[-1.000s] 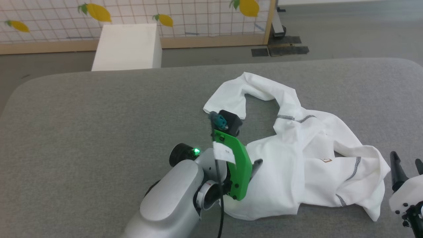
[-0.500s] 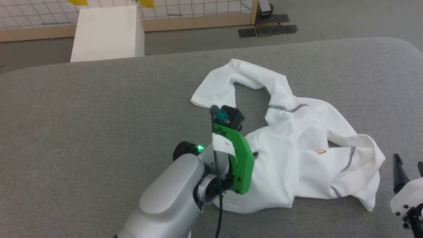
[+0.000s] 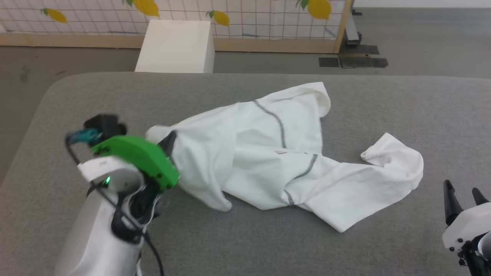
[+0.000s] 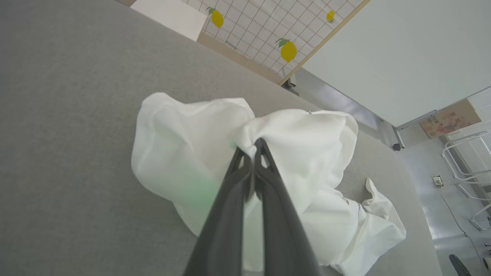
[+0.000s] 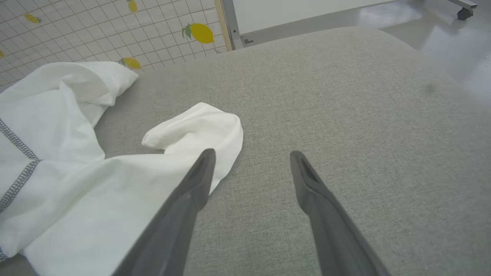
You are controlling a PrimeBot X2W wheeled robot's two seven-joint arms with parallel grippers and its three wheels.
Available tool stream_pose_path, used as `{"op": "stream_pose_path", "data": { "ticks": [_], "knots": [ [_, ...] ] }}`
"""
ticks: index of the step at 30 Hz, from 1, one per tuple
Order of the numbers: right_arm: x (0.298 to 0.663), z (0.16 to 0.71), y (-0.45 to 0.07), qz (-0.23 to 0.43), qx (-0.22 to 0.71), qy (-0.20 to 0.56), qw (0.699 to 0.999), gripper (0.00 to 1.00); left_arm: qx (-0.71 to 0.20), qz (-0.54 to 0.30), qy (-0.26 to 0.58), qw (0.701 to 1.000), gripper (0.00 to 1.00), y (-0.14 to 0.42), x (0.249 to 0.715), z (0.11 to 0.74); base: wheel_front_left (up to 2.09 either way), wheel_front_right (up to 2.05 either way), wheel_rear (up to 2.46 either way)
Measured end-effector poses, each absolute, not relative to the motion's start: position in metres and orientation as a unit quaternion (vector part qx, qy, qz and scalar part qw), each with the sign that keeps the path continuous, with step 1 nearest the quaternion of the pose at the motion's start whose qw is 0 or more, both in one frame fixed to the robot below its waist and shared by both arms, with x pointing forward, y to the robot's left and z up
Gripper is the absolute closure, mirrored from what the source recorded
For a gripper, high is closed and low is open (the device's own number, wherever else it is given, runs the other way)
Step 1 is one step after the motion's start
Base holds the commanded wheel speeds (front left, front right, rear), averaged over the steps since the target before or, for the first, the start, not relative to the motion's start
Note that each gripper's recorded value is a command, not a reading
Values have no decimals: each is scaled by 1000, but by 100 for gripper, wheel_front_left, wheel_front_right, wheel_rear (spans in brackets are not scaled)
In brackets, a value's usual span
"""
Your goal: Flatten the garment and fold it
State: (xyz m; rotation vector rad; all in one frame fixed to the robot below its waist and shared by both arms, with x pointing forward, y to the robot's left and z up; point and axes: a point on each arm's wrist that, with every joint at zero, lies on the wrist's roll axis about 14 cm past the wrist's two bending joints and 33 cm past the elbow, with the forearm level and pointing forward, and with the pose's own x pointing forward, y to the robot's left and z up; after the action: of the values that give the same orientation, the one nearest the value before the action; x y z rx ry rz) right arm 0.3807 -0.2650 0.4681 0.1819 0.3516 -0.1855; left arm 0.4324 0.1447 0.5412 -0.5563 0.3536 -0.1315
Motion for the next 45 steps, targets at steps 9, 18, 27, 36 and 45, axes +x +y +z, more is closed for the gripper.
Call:
{"op": "stream_pose_path", "data": {
  "ticks": [9,18,27,36,45],
  "knots": [
    [406,468,-211,-15,85,180,980,0,-359,161,314,864,100,231,295,414,0,0,0],
    [411,471,-190,15,86,178,980,0,-416,113,279,858,0,206,294,429,0,0,0],
    [407,478,-169,47,81,176,980,0,-185,55,-49,980,0,250,350,574,0,0,0],
    [385,437,-101,154,1,325,933,0,-54,46,-121,990,0,237,351,574,0,0,0],
    [390,399,-73,218,-134,417,872,0,-74,71,-123,987,0,239,358,567,0,0,0]
  ]
}}
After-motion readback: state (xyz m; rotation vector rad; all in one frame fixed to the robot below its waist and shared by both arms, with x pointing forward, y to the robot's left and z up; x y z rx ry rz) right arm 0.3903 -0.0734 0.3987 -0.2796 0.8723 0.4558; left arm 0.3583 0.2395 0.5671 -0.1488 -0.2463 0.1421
